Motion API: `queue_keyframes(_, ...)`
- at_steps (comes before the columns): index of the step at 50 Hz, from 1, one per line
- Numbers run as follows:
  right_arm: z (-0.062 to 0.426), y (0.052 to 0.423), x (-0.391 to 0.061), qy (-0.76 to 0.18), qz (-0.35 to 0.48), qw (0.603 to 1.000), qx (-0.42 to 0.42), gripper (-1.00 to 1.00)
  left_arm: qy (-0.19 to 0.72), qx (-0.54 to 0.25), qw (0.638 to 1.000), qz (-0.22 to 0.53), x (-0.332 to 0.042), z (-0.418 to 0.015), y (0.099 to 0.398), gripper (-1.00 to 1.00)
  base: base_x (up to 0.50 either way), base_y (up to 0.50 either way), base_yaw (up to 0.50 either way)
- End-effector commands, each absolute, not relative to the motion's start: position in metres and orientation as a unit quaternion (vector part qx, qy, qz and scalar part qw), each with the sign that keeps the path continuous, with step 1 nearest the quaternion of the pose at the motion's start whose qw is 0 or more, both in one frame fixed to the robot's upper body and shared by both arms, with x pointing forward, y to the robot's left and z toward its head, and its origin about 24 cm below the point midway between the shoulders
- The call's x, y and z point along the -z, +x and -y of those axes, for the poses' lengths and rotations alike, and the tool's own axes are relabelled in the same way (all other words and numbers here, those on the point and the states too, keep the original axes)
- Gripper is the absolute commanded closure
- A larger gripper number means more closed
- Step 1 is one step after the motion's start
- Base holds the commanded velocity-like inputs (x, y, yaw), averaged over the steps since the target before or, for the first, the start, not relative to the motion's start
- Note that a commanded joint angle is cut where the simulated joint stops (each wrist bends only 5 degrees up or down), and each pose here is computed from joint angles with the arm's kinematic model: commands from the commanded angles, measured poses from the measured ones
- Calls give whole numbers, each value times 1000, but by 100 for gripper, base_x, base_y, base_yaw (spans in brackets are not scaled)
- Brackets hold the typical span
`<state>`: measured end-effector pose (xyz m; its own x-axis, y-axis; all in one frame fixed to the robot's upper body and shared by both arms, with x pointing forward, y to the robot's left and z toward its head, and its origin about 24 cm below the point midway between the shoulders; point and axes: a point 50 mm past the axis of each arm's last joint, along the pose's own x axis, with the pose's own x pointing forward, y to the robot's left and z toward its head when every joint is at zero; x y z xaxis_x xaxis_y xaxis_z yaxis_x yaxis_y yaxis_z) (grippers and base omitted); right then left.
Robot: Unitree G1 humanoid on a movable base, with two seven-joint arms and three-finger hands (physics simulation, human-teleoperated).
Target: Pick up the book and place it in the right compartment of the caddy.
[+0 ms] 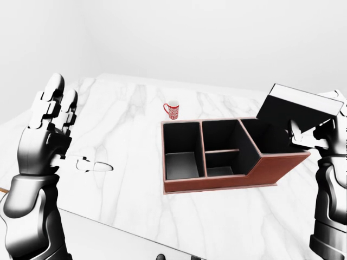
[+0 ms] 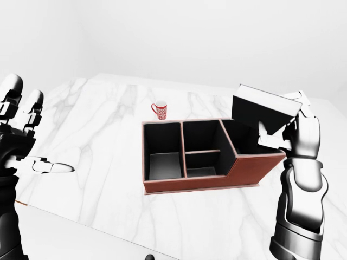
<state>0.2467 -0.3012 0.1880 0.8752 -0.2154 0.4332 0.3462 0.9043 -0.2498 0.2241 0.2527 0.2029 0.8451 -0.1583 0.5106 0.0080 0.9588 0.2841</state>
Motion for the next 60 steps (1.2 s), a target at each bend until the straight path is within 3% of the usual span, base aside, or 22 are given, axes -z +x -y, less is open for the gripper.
queue_keyframes(1,308,247,-176,-141,181,959,164,100,134,60,954,262,-198,-252,227,-100,0,0,0)
queue_keyframes(6,306,247,-189,-149,205,954,160,100,135,59,953,265,-199,-252,226,-100,0,0,0)
queue_keyframes(9,310,251,-167,-136,162,963,166,100,133,59,955,260,-197,-252,227,-100,0,0,0)
queue_keyframes(31,306,270,-156,-134,130,970,157,100,136,61,953,263,-198,-251,226,-100,0,0,0)
queue_keyframes(32,304,268,-174,-145,165,964,152,100,135,61,954,261,-197,-251,226,-100,0,0,0)
queue_keyframes(50,308,263,-187,-154,186,957,159,100,134,63,954,259,-196,-251,226,-100,0,0,0)
queue_keyframes(60,312,270,-167,-144,144,965,165,100,135,63,953,265,-199,-250,225,-100,0,0,0)
